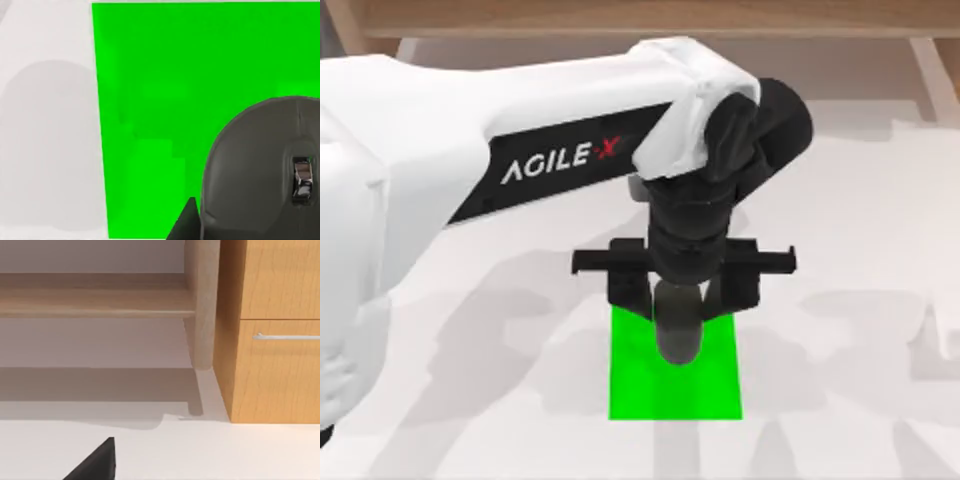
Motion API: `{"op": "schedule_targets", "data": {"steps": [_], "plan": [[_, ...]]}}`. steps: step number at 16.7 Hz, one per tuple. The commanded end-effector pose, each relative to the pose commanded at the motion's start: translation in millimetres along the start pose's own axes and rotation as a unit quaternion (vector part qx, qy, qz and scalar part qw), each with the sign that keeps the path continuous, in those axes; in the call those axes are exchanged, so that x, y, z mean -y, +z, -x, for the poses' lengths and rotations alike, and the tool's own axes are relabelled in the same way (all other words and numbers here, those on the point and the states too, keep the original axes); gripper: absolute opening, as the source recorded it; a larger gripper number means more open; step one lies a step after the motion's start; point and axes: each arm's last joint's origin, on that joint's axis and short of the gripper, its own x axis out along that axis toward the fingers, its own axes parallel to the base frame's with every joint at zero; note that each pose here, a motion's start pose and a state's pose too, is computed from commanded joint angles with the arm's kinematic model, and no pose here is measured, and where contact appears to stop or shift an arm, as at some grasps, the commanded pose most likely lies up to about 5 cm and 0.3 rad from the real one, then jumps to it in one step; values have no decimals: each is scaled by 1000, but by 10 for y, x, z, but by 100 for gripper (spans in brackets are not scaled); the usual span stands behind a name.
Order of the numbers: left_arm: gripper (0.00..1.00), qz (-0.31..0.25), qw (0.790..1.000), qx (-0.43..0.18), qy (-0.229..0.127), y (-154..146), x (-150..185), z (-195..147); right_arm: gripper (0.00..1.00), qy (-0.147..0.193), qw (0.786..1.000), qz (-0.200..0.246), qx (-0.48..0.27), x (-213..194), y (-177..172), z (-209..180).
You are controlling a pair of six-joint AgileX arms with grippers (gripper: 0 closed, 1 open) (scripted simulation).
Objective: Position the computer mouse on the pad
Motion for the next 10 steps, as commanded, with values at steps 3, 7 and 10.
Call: {"op": "schedule_targets", "data": {"steps": [3, 7, 10], "plan": [[0, 0, 1000, 0, 0, 0, 0, 0, 100, 0, 1000, 0, 0, 0, 0, 0], [0, 1, 1000, -1, -1, 15, -12, -48, 100, 0, 1000, 0, 0, 0, 0, 0], [0, 1, 1000, -1, -1, 12, -8, -127, 100, 0, 1000, 0, 0, 0, 0, 0]]}}
